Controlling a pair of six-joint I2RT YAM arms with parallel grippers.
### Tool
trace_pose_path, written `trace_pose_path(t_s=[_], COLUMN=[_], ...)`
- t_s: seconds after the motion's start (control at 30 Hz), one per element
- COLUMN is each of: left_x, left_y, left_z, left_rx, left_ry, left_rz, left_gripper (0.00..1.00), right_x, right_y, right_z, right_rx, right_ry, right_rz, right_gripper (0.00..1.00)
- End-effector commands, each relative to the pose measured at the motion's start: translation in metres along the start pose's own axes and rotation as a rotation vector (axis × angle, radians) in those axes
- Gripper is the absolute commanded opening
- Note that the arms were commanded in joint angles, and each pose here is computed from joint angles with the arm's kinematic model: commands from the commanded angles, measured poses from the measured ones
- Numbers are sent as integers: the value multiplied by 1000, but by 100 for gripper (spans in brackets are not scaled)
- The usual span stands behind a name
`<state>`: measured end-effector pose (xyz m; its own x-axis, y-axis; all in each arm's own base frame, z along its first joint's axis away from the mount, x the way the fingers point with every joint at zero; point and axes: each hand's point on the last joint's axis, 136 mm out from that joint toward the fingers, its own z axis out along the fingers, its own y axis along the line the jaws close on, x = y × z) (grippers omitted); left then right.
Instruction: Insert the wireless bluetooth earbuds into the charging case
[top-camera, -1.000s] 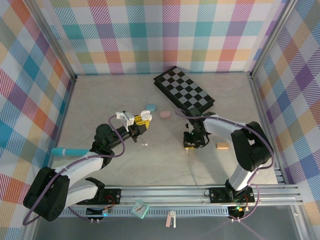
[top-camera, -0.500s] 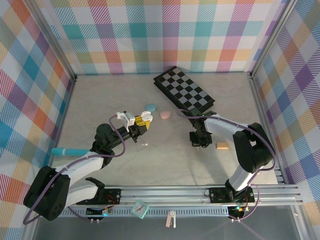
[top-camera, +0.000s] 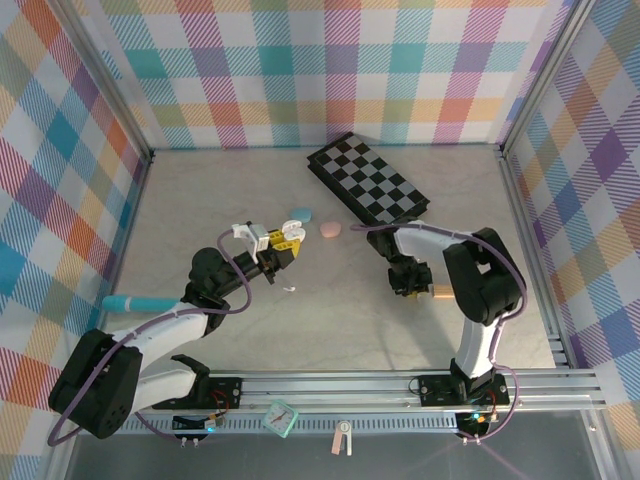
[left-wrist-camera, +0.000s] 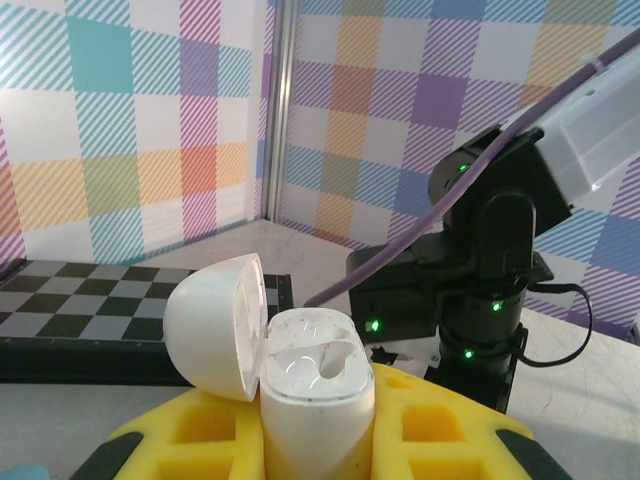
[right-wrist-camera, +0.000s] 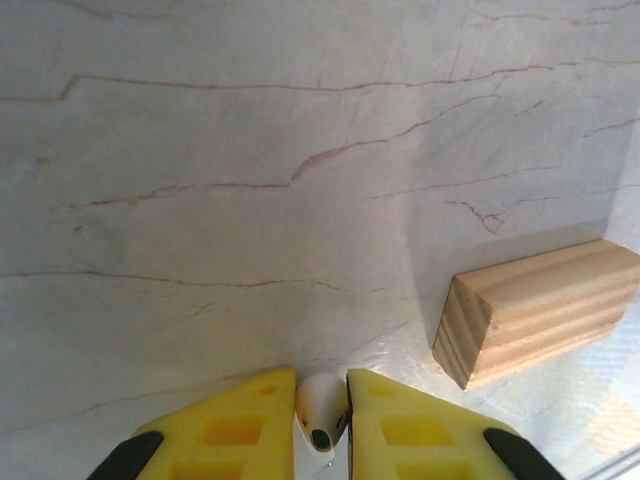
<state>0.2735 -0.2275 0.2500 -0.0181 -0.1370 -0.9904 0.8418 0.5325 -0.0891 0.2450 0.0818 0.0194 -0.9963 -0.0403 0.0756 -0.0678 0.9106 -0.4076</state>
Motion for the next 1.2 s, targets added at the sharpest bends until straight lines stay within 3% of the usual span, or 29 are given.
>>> trace_pose_path(t_s=[0.0, 0.17, 0.33, 0.5, 0.87, 1.17], left_x=[-17, -18, -17, -16, -14, -17], left_y=[-4, -4, -4, -4, -4, -3], left_z=[-5, -7, -4, -3, -1, 4], left_rx=[6, 2, 10, 17, 27, 37], left_ry=[-59, -62, -59, -58, -42, -43], left_rz=[60, 69, 70, 60, 47, 32], left_gripper=[0, 0, 0, 0, 0, 0], right_x=[4, 14, 20, 14, -12, -10], right_y=[2, 28, 59, 47, 35, 40], right_z=[-7, -30, -54, -65, -40, -11], right_rx=[72, 21, -141, -236, -685, -684], right_ry=[14, 9, -32, -112, -80, -24], right_rz=[-22, -36, -16, 55, 155, 147], right_gripper=[22, 37, 39, 38, 44, 43])
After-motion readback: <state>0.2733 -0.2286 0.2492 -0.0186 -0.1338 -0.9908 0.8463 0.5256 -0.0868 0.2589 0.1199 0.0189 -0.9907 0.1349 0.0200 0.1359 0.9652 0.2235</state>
